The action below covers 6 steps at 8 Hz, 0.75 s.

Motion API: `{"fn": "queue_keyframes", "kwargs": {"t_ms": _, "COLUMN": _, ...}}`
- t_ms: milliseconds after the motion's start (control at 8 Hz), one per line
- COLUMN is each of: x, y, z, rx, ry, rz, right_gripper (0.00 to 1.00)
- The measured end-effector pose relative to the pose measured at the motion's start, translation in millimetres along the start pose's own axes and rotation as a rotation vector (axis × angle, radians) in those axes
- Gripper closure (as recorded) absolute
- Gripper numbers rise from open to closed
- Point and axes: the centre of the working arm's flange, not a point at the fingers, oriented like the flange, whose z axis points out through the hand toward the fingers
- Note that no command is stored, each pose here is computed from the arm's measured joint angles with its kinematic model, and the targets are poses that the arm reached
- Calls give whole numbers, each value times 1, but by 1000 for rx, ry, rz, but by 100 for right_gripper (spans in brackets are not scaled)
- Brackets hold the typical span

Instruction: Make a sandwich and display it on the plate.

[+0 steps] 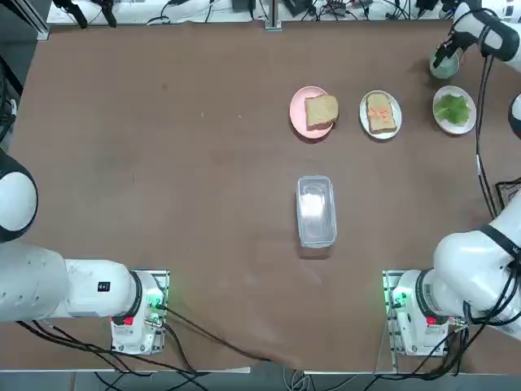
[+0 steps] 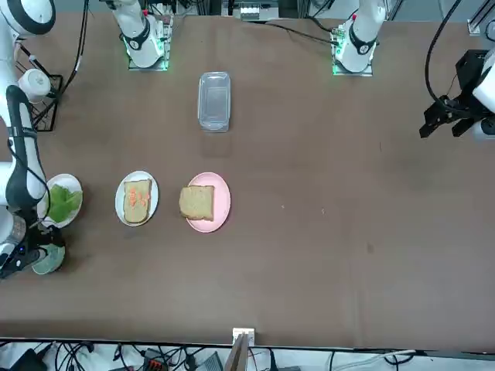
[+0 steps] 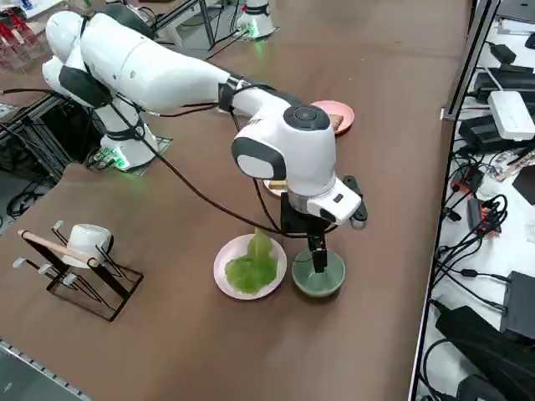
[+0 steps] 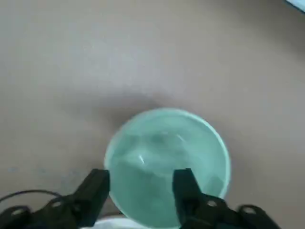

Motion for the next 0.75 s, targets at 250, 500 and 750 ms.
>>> {"fn": "queue_keyframes", "kwargs": {"t_ms": 250, "x": -4, "y": 1, "z": -33, "rx": 1, "ry": -51, "rz": 9, "right_gripper": 0}}
{"fn": "queue_keyframes", "kwargs": {"t_ms": 500, "x": -18, "y": -1, "z": -64, "rx": 27, "ry": -123, "rz": 64, "right_gripper": 0}}
{"fn": "queue_keyframes", "kwargs": {"t_ms": 750, "x": -37, "y": -4, "z": -64, "rx": 61, "ry": -185, "rz": 113, "right_gripper": 0}}
